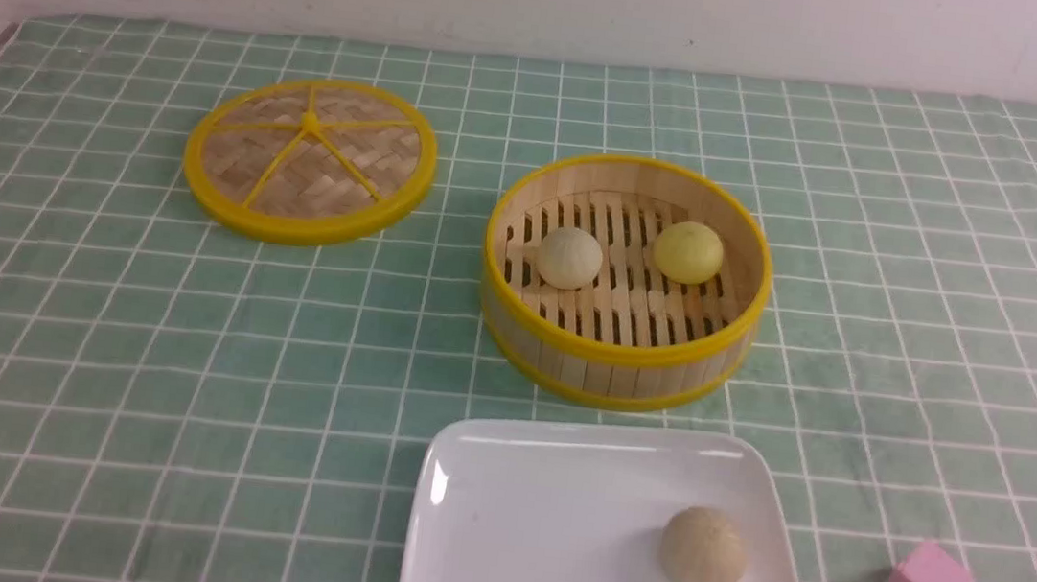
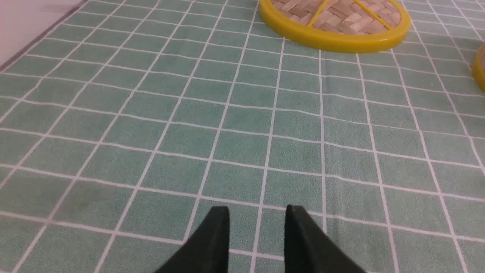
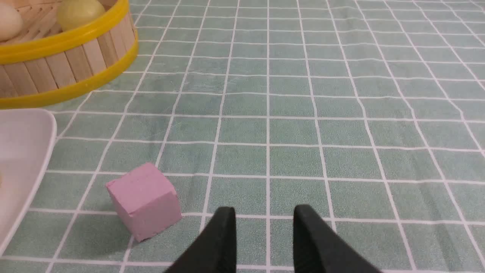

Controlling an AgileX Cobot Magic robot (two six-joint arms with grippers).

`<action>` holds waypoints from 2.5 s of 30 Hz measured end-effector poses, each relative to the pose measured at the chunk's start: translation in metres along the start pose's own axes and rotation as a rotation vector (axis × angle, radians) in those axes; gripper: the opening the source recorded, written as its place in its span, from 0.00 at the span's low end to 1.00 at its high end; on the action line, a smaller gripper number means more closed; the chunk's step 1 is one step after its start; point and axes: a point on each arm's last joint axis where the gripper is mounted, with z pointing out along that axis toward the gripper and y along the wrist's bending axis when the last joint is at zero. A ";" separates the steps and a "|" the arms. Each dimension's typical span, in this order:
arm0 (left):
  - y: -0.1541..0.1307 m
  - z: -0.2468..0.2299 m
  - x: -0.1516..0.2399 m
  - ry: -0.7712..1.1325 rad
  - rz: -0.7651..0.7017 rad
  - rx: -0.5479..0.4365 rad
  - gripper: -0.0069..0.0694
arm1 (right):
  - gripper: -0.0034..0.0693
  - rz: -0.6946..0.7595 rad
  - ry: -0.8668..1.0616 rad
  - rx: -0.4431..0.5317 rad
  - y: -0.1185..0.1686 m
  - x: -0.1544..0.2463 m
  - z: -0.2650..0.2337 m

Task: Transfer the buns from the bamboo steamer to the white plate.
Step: 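Reach toward a bun in the bamboo steamer with the right gripper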

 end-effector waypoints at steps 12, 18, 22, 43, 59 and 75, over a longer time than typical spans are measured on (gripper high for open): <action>0.000 0.000 0.000 0.000 0.000 0.000 0.41 | 0.38 0.000 0.000 0.000 0.000 0.000 0.000; 0.000 0.000 0.000 0.000 0.000 0.000 0.41 | 0.38 0.000 0.000 0.000 0.000 0.000 0.000; 0.000 0.000 0.000 0.000 0.000 0.000 0.41 | 0.38 0.000 0.000 0.000 0.000 0.000 0.000; 0.000 0.000 0.000 0.000 0.000 0.000 0.41 | 0.38 0.000 0.000 0.000 0.000 0.000 0.000; -0.020 -0.002 0.000 0.105 -0.979 0.201 0.41 | 0.38 0.560 -0.006 -0.125 0.010 -0.002 0.000; -0.026 -0.021 -0.041 -0.001 -0.897 0.308 0.24 | 0.16 0.757 -0.122 -0.232 0.016 -0.040 -0.016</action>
